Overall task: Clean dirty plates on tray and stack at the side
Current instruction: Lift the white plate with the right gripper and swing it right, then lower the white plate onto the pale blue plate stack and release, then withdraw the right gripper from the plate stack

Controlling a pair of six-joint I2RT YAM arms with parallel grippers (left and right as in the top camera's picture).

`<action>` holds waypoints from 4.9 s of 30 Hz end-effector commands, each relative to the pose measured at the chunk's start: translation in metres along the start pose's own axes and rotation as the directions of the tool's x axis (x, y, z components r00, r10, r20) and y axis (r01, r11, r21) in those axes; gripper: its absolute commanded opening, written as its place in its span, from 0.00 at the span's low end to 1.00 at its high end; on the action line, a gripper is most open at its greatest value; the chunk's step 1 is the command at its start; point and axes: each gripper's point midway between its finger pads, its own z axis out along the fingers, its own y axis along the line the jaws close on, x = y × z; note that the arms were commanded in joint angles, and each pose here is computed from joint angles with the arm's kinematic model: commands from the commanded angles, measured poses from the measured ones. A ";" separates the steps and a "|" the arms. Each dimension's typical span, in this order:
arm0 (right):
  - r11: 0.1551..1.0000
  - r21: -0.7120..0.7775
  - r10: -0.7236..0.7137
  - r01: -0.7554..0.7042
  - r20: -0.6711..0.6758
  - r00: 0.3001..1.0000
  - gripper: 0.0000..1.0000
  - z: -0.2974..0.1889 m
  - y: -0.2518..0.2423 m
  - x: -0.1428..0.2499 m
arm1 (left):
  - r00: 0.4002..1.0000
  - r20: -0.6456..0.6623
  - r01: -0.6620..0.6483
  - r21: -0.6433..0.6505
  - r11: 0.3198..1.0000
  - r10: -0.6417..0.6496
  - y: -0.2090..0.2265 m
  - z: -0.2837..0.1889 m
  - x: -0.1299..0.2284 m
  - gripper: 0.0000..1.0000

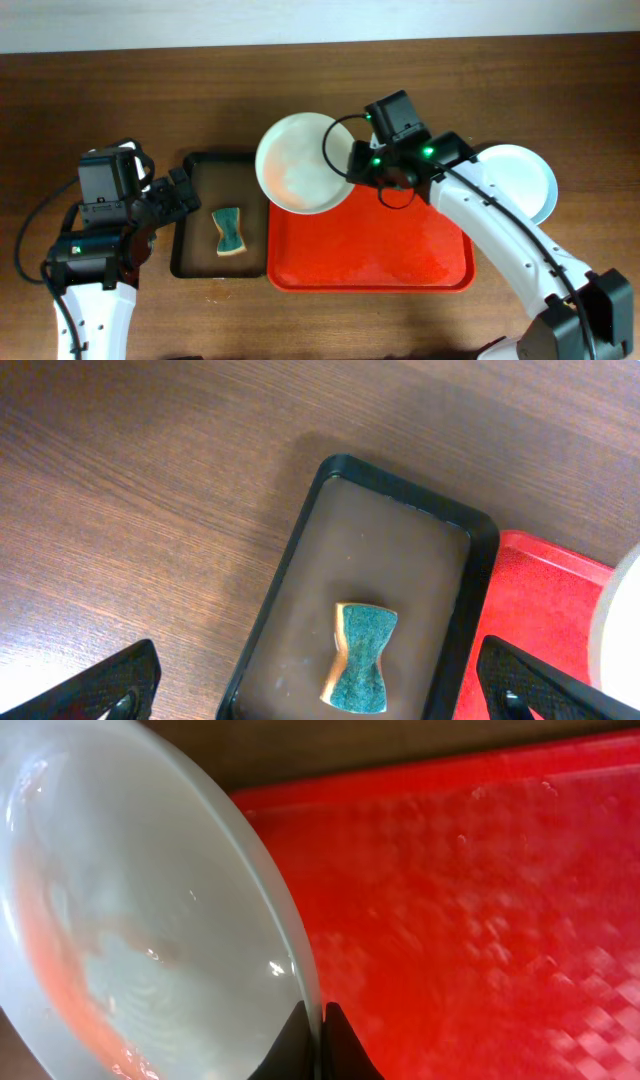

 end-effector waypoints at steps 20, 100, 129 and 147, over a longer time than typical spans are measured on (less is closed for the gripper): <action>0.834 0.334 -0.550 0.440 0.427 0.718 0.04 -0.019 0.148 -0.049 | 1.000 0.021 0.011 -0.004 1.000 -0.010 0.001 -0.004 -0.006 0.99; 0.390 0.607 0.811 -0.693 0.130 0.570 0.05 -0.110 -0.384 0.045 | 1.000 0.020 0.011 -0.004 1.000 -0.010 0.001 -0.004 -0.005 0.99; 0.681 0.383 0.698 -0.625 -0.080 0.712 0.75 -0.068 -0.355 0.033 | 1.000 0.021 0.011 -0.004 1.000 -0.010 0.001 -0.004 -0.006 0.99; 0.042 0.693 0.935 -0.719 0.227 0.274 0.09 -0.105 -0.371 0.111 | 1.000 0.021 0.011 -0.004 1.000 -0.010 0.001 -0.004 -0.006 0.99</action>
